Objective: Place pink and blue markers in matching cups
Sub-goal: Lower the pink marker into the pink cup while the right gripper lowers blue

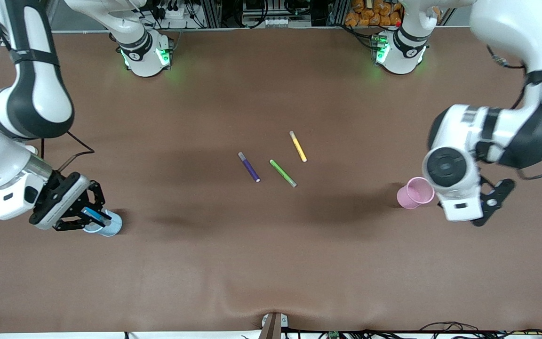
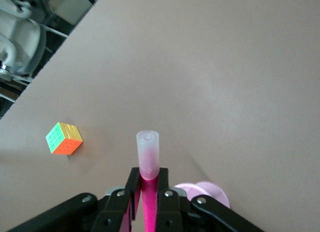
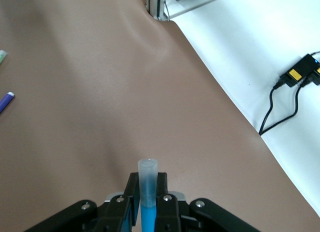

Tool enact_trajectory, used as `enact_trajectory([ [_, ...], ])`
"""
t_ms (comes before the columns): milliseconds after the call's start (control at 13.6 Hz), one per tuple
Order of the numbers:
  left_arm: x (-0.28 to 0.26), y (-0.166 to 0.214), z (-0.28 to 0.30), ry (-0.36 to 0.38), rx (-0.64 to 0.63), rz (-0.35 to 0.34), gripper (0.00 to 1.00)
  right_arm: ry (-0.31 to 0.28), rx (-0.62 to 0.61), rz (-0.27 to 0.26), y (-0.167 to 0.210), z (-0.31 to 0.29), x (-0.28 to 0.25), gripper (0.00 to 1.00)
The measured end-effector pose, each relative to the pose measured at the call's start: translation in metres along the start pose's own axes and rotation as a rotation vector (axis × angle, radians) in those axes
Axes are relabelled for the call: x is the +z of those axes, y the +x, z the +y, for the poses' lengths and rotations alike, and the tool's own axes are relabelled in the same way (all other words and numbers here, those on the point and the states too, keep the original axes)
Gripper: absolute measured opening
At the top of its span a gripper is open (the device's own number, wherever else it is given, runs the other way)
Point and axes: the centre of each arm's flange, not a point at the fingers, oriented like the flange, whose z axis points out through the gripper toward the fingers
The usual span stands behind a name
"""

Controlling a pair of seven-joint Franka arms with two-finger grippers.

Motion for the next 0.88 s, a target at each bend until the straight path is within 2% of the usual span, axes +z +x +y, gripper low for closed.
enact_trajectory([
  [220,0.012,-0.017,0.019,0.03,-0.043,0.08,0.17,0.01,-0.049,0.036,-0.027,0.015,-0.007,0.17],
  [587,0.041,-0.062,0.05,0.085,-0.081,0.096,0.17,0.019,-0.149,0.09,-0.061,0.032,-0.001,0.17],
  [881,0.057,-0.072,0.051,0.159,-0.102,0.096,0.17,0.024,-0.225,0.114,-0.08,0.04,0.01,0.17],
])
